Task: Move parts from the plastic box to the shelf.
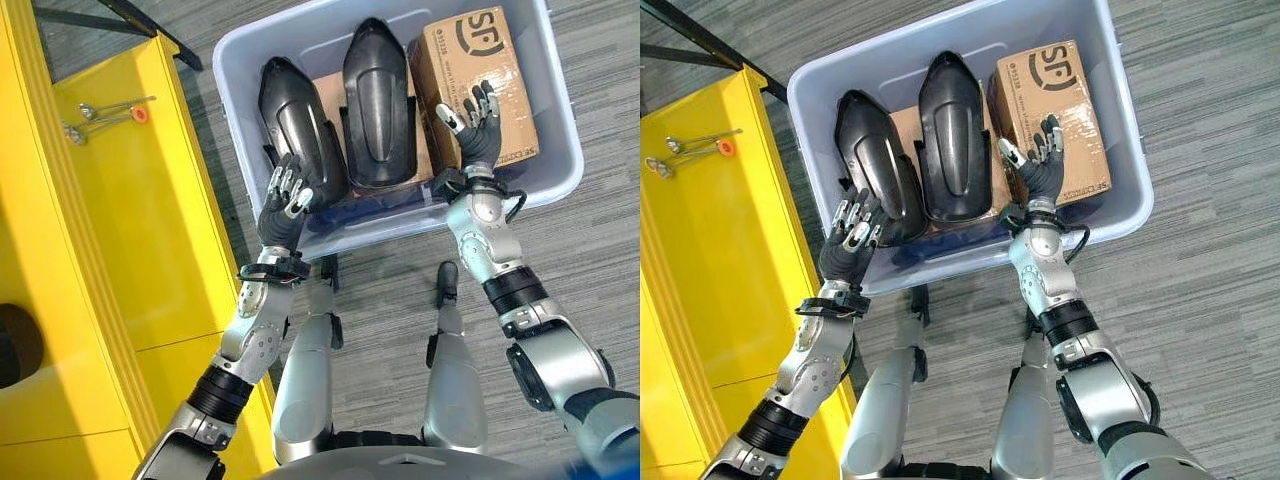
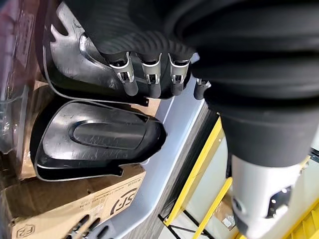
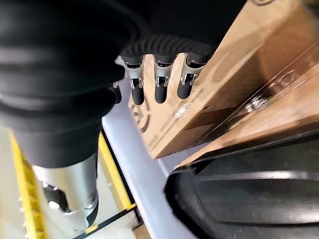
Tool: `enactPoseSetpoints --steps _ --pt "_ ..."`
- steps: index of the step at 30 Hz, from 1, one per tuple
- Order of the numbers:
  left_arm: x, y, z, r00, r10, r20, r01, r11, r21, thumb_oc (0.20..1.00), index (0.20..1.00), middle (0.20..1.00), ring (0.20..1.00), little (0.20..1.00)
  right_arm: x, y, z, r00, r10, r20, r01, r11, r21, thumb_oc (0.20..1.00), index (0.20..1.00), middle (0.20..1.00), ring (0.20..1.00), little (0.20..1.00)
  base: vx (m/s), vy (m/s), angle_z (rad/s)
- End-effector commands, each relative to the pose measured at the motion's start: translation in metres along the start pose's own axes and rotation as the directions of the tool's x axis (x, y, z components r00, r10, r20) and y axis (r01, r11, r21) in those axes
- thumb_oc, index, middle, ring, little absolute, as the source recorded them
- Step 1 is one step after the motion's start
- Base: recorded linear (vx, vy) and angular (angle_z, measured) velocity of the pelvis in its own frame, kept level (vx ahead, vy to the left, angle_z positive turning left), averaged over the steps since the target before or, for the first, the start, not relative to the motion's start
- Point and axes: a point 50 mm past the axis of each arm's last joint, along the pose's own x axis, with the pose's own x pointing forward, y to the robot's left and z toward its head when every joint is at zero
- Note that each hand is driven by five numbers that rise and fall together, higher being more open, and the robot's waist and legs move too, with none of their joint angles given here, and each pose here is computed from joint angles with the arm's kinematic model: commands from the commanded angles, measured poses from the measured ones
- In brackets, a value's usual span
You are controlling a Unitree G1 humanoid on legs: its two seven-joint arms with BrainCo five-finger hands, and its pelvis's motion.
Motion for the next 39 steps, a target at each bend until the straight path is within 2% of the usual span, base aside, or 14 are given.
enactPoseSetpoints --steps 1,6,16,18,24,26,29,37,39 --pt "-0.004 -0.009 0.014 0.996 -0.064 0.060 0.063 0.998 0.010 1.000 1.000 1.000 1.000 1.000 0.019 -0.001 0.034 0.991 -0.045 0.126 0.037 0.997 0.065 1.000 1.000 1.000 1.000 1.000 0.00 0.021 0.07" --pt "-0.001 -0.014 0.014 0.995 -0.080 0.061 0.080 0.997 0.008 1.000 1.000 1.000 1.000 1.000 0.024 0.001 0.035 0.992 -0.038 0.119 0.035 0.999 0.028 1.000 1.000 1.000 1.000 1.000 0.00 0.005 0.00" --pt "0.004 -0.015 0.015 0.994 -0.071 0.077 0.071 0.997 0.009 1.000 1.000 1.000 1.000 1.000 -0.002 0.042 0.027 0.975 0.182 0.127 -0.186 0.983 0.013 1.000 1.000 1.000 1.000 1.000 0.00 -0.002 -0.01" --pt "0.004 -0.015 0.017 0.994 -0.067 0.085 0.065 0.998 0.021 1.000 1.000 1.000 1.000 1.000 -0.014 0.053 0.025 0.955 0.265 0.131 -0.267 0.964 -0.003 1.000 1.000 1.000 1.000 1.000 0.00 -0.004 0.02" --pt "0.002 -0.010 0.019 0.995 -0.047 0.093 0.045 0.999 0.029 1.000 1.000 1.000 1.000 1.000 -0.027 0.056 0.012 0.945 0.316 0.090 -0.316 0.949 -0.014 1.000 1.000 1.000 1.000 1.000 -0.01 -0.006 0.08" --pt "0.001 -0.011 0.019 0.995 -0.050 0.091 0.047 0.998 0.028 1.000 1.000 1.000 1.000 1.000 -0.025 0.051 0.005 0.955 0.289 0.060 -0.289 0.957 -0.011 1.000 1.000 1.000 1.000 1.000 -0.02 -0.002 0.14" --pt "-0.002 -0.013 0.017 0.995 -0.062 0.081 0.061 0.998 0.021 1.000 1.000 1.000 1.000 1.000 -0.006 0.034 0.000 0.987 0.158 0.028 -0.156 0.986 -0.059 1.000 1.000 1.000 1.000 1.000 -0.01 0.003 0.02" --pt "0.000 -0.018 0.017 0.993 -0.088 0.080 0.087 0.996 0.017 1.000 1.000 1.000 1.000 1.000 0.027 -0.002 0.016 0.998 -0.045 0.047 0.051 0.992 -0.117 1.000 1.000 1.000 1.000 1.000 0.00 0.000 0.00" --pt "-0.001 -0.018 0.016 0.993 -0.086 0.078 0.086 0.996 0.012 1.000 1.000 1.000 1.000 1.000 0.029 -0.005 0.017 0.997 -0.060 0.047 0.065 0.991 -0.116 1.000 1.000 1.000 1.000 1.000 0.00 0.000 0.00"
